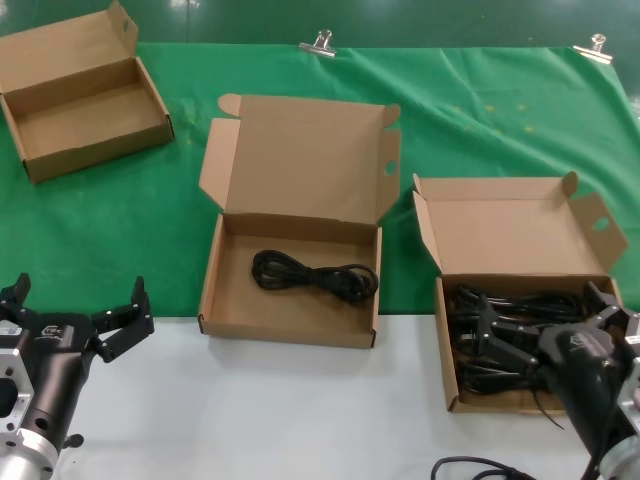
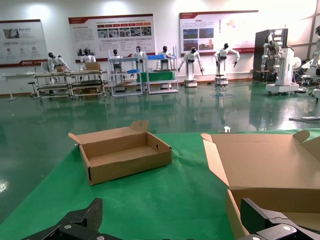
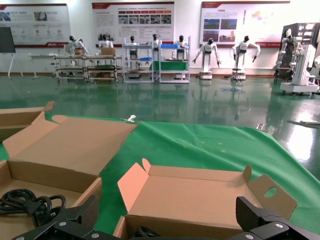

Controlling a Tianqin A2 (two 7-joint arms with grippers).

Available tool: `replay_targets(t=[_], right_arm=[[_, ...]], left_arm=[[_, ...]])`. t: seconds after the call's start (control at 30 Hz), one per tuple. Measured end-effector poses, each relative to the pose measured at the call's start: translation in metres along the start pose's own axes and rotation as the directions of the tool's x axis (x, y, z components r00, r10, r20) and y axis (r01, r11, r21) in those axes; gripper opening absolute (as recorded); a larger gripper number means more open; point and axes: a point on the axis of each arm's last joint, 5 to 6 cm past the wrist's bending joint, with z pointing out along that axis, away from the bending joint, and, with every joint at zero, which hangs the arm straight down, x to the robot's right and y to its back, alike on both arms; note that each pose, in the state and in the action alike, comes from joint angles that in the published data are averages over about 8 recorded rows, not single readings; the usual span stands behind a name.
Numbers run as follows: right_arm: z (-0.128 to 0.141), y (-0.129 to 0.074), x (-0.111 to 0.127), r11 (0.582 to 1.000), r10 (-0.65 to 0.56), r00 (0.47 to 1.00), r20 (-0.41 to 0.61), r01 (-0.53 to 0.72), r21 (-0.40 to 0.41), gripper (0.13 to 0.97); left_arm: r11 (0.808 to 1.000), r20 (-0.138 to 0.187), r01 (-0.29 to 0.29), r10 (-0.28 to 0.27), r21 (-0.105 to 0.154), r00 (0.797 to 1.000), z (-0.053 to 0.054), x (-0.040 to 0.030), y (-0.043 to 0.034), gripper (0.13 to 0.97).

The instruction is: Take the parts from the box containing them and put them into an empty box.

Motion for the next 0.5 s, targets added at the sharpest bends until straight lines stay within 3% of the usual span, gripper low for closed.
replay_targets(t=[0.5], right_arm=[[0.0, 0.0, 0.0, 1.0, 0.0, 1.0, 0.0, 0.0, 0.0, 0.966]], left_arm=[[1.0, 0.0, 0.0, 0.0, 0.0, 1.0, 0.0, 0.0, 0.0, 0.966]])
